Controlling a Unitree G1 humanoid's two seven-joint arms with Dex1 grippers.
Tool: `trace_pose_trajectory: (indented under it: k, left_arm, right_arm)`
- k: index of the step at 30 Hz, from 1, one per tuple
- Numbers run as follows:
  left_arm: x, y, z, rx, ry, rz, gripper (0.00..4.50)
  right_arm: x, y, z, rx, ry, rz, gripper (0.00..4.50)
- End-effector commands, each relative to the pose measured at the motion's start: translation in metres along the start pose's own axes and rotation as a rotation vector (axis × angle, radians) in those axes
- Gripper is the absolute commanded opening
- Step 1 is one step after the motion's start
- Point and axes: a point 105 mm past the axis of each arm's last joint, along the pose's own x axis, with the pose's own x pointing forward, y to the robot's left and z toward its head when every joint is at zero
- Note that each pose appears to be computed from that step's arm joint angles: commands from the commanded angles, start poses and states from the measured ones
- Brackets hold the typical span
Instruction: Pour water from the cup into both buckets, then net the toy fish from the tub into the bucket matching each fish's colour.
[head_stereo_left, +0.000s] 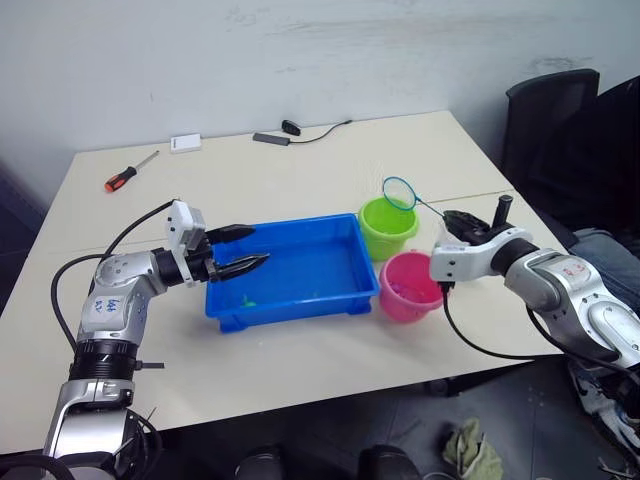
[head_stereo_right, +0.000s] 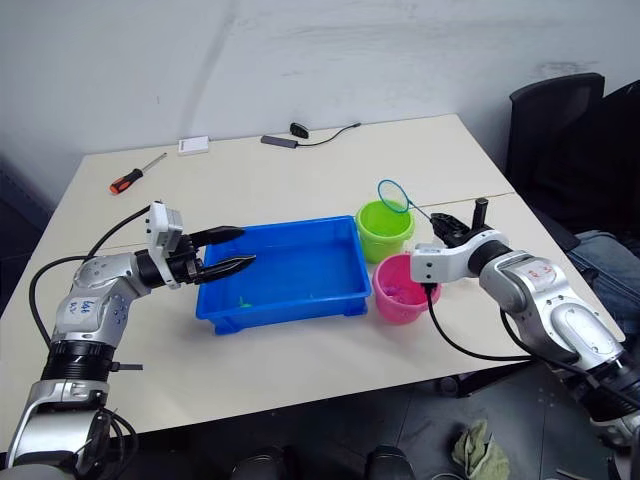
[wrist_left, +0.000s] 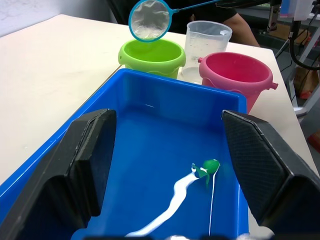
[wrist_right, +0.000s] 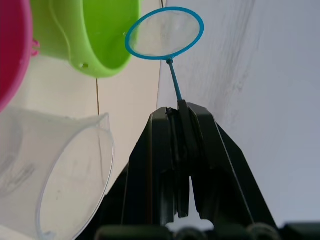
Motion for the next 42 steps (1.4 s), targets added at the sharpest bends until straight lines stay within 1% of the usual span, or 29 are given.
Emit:
trace_pose_trajectory:
  k: [1,3,5,6,11,16,21,27,31,37,41,42]
  left_arm:
    - [-0.008,-0.002,0.01,0.043,-0.02,0.013,3.67]
    - [-0.011,-0.003,0.009,0.043,-0.017,0.02,3.67]
    - [-0.017,-0.004,0.008,0.042,-0.013,0.037,3.67]
    - [-0.021,-0.005,0.008,0.043,-0.011,0.046,3.67]
    - [-0.037,-0.011,0.005,0.031,0.012,0.086,3.67]
    - [-0.049,-0.021,0.002,0.018,0.018,0.13,3.67]
    - [-0.055,-0.03,0.002,0.008,0.016,0.165,3.67]
    - [-0.058,-0.037,0.003,0.003,0.014,0.187,3.67]
    - [-0.059,-0.039,0.004,0.0,0.012,0.198,3.67]
    - [-0.064,-0.041,0.004,-0.005,0.017,0.221,3.67]
    - [-0.067,-0.041,0.004,-0.005,0.021,0.229,3.67]
    - [-0.067,-0.041,0.004,-0.004,0.021,0.231,3.67]
  right_arm:
    - [-0.005,-0.05,0.019,0.269,-0.165,-0.094,0.0]
    - [-0.006,-0.055,0.025,0.336,-0.231,-0.048,0.0]
    - [-0.002,-0.055,0.031,0.436,-0.303,0.056,0.0]
    - [-0.001,-0.053,0.035,0.447,-0.337,0.111,0.0]
    - [0.006,-0.028,0.053,0.429,-0.46,0.378,0.0]
    - [0.017,-0.006,0.062,0.345,-0.501,0.534,0.0]
    - [0.02,0.006,0.071,0.268,-0.543,0.631,0.0]
    - [0.026,0.014,0.075,0.174,-0.568,0.695,0.0]
    - [0.024,0.023,0.082,0.156,-0.604,0.755,0.0]
    - [0.021,0.02,0.097,0.343,-0.652,0.802,0.0]
    - [0.024,0.018,0.1,0.476,-0.631,0.819,0.0]
    - [0.026,0.016,0.1,0.544,-0.622,0.822,0.0]
